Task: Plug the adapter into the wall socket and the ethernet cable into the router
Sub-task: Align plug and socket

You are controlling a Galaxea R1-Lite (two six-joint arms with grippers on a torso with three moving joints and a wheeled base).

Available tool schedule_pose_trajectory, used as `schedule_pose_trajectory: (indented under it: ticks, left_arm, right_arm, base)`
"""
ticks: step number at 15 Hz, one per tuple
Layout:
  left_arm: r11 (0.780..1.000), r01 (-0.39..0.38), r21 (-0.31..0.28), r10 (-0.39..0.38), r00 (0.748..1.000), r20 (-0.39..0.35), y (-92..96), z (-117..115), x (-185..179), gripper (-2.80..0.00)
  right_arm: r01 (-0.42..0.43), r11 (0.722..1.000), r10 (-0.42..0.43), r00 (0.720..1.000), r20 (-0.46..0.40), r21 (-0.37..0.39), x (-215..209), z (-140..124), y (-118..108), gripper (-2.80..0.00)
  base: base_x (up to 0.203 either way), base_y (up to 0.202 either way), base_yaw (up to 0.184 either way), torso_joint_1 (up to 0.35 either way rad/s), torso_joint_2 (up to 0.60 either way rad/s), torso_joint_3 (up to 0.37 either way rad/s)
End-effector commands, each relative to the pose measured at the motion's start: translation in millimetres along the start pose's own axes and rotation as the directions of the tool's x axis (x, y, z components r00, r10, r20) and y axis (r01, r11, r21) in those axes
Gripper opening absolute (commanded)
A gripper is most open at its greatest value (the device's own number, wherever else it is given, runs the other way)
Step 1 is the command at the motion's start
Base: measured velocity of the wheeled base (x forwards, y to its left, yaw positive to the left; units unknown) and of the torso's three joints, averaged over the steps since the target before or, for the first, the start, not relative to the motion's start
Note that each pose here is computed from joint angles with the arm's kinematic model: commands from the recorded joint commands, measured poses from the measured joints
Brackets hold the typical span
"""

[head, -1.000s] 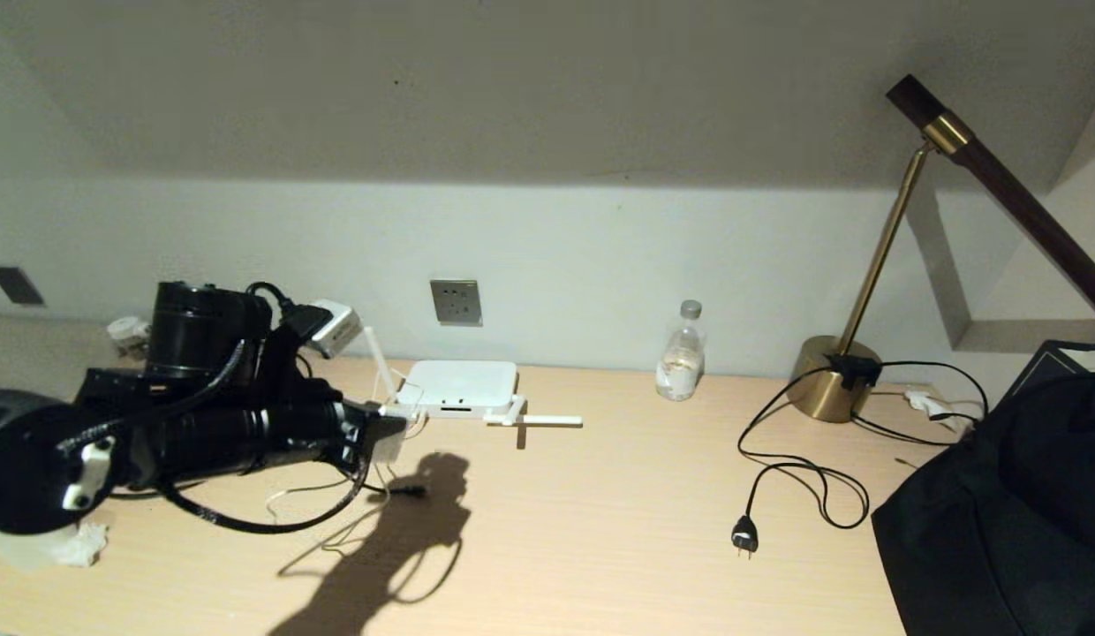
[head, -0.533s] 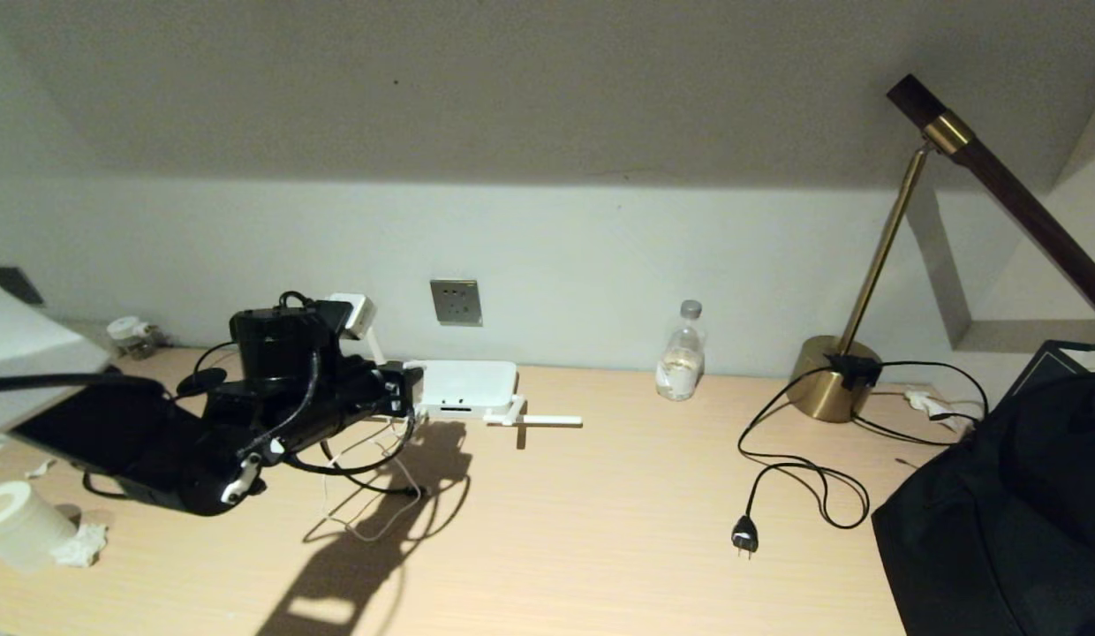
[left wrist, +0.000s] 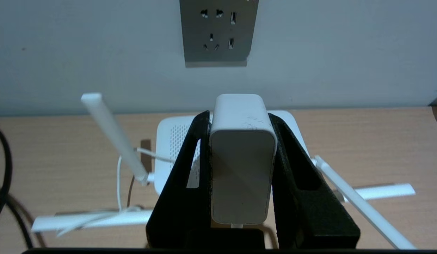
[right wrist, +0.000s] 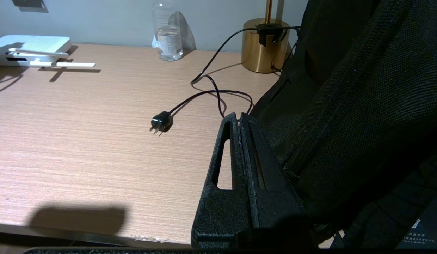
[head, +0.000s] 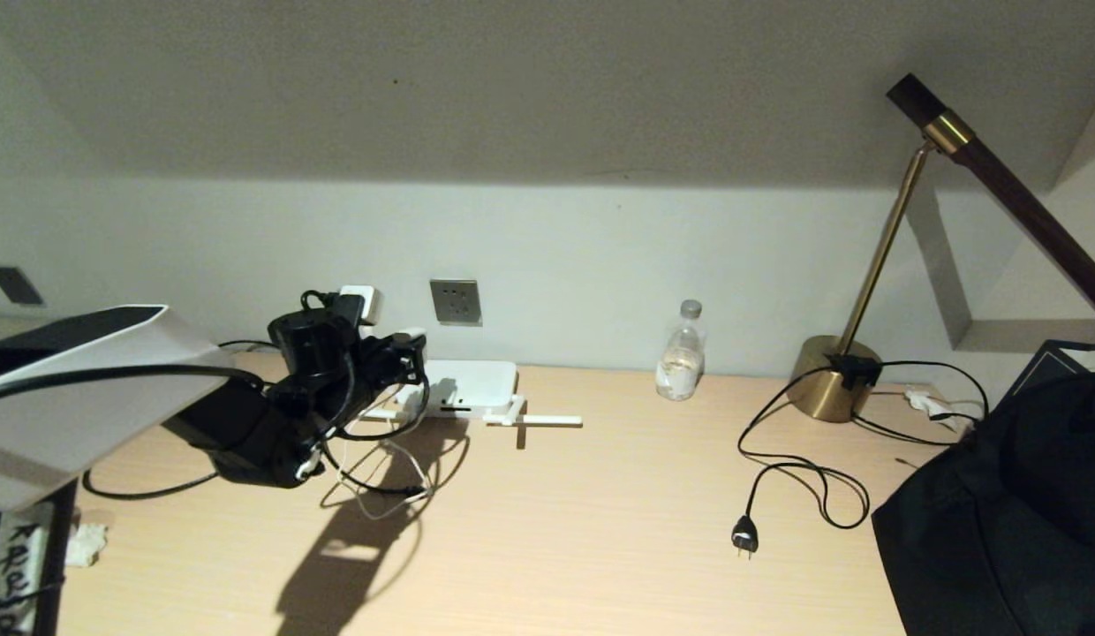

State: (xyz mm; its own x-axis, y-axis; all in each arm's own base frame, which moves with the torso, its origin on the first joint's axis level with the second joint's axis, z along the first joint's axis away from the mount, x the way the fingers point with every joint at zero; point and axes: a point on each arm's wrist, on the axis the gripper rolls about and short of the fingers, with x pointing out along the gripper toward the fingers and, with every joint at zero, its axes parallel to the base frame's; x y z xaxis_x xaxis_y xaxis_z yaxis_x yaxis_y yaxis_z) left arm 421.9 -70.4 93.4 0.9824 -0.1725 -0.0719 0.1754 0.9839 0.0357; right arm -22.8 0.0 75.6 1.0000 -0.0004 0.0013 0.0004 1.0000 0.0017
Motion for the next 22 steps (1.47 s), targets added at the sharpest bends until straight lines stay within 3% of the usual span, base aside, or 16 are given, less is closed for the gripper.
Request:
schedule_pose_trajectory:
  ticks: [1,7,12,22]
  left_arm:
    - [1.000,0.000,0.001,0.000,1.000,-0.008,-0.5,-18,14,-2.80]
    - [0.998,-0.062,-0.001,0.061,0.981,0.184,-1.8,-34,54,-2.80]
    - [0.998,-0.056,-0.008,0.056,0.957,0.283,-12.5,-47,70,-2.80]
    - [0.996,-0.080,-0.027,0.084,0.921,0.381,-13.7,-60,87,-2.80]
  right_arm:
    - [0.000,1.000,0.000,1.000,0.000,0.000,0,0,0,-2.80]
    - [0.001,1.000,-0.001,1.000,0.000,0.000,0,0,0,-2.80]
    - [0.000,1.000,0.000,1.000,-0.001,0.000,0,0,0,-2.80]
    - [0.000,1.000,0.000,1.000,-0.001,0.000,0,0,0,-2.80]
  base:
    - [0.000,0.000,0.000,0.000,0.00,0.000]
    - [0.000,0.000,0.000,0.000,0.00,0.000]
    - [0.000,0.000,0.000,0.000,0.00,0.000]
    - [0.000,0.000,0.000,0.000,0.00,0.000]
